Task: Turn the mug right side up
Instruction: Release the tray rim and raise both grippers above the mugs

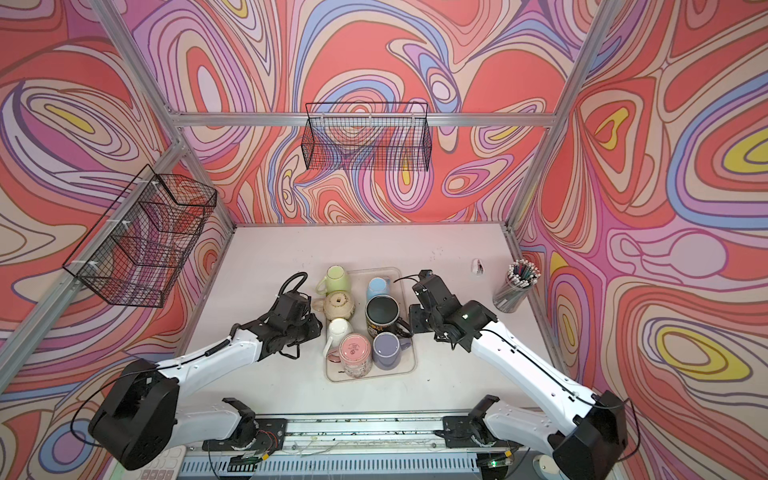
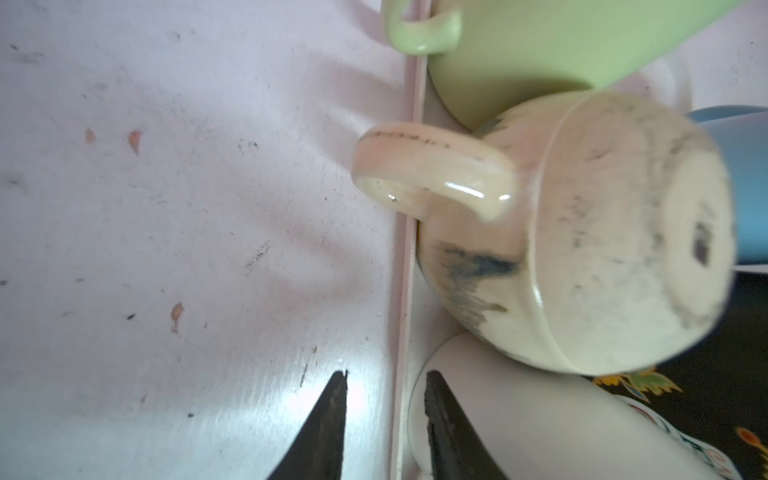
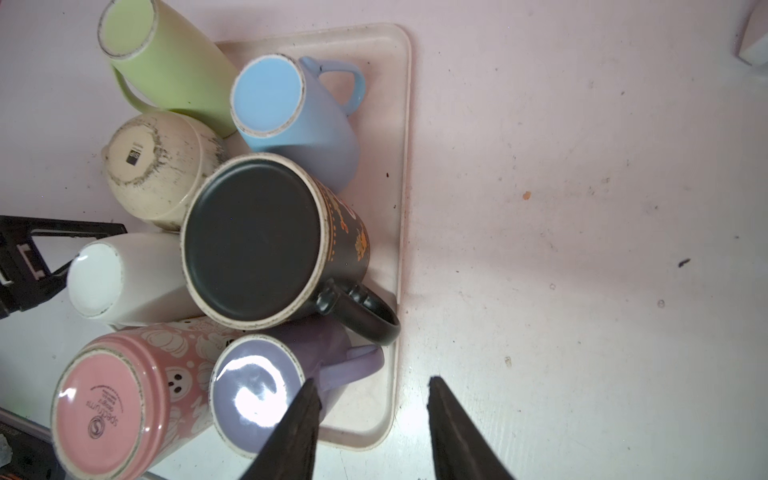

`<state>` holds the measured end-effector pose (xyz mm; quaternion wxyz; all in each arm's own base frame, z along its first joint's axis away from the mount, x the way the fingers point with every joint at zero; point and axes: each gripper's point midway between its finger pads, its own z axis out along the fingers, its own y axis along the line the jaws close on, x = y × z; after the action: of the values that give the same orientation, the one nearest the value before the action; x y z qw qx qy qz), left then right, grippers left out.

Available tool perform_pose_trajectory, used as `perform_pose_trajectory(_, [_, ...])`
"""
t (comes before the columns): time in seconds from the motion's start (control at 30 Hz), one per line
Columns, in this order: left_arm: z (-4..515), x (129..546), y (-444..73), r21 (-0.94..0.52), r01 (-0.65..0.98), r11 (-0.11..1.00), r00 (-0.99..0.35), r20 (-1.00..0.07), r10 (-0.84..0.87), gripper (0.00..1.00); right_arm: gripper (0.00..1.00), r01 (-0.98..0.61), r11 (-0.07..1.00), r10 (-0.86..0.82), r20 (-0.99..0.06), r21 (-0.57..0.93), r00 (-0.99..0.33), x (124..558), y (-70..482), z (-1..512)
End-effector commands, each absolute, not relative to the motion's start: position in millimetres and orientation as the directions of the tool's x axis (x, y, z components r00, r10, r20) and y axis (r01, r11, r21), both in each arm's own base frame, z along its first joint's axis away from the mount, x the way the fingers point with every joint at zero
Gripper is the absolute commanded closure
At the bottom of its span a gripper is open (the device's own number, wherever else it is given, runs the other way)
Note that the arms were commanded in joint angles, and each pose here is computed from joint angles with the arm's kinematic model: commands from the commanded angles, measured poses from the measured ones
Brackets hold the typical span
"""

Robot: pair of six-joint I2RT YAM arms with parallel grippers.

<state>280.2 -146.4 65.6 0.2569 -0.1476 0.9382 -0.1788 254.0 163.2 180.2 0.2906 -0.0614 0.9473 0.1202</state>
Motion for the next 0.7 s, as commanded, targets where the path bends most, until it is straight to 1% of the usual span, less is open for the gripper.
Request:
perform_pose_trajectory(0.0, [82.2,274.3,-131.4,-0.358,-0.207,0.910,-0.819,-0.445,-0.361,0.67,0.55,-0.278,0.942,-0.113,-0.602,0.189,-0.791,261.8,178.5,192.7])
perform_pose_trajectory(0.17, [116.7,271.9,-126.6,-0.348,-0.180,0.920,-0.809,-0.479,-0.340,0.66,0.52,-0.356,0.914,-0.176,-0.604,0.193,-0.778,272.9,198.6,192.6])
perform_pose_trajectory(0.27, [138.4,269.9,-128.1,-0.335,-0.131,0.933,-0.818,-0.495,-0.292,0.62,0.51,-0.402,0.899,-0.223,-0.610,0.173,-0.760,276.6,204.2,192.6])
perform_pose_trajectory(0.33, [150.7,268.4,-129.2,-0.319,-0.093,0.943,-0.828,-0.501,-0.251,0.57,0.50,-0.431,0.888,-0.257,-0.605,0.159,-0.753,277.0,206.9,190.3])
perform_pose_trajectory(0.5, [182.0,268.6,-131.8,-0.295,-0.005,0.956,-0.823,-0.541,-0.172,0.40,0.47,-0.452,0.882,-0.317,-0.543,0.134,-0.778,272.8,206.0,166.1])
perform_pose_trajectory(0.57, [193.8,269.5,-133.3,-0.291,0.024,0.957,-0.816,-0.559,-0.149,0.31,0.47,-0.458,0.879,-0.327,-0.530,0.132,-0.782,270.5,205.3,160.7])
perform_pose_trajectory(0.67, [205.4,270.5,-135.0,-0.276,0.065,0.959,-0.810,-0.577,-0.111,0.22,0.46,-0.465,0.877,-0.339,-0.529,0.121,-0.778,268.5,203.2,154.9])
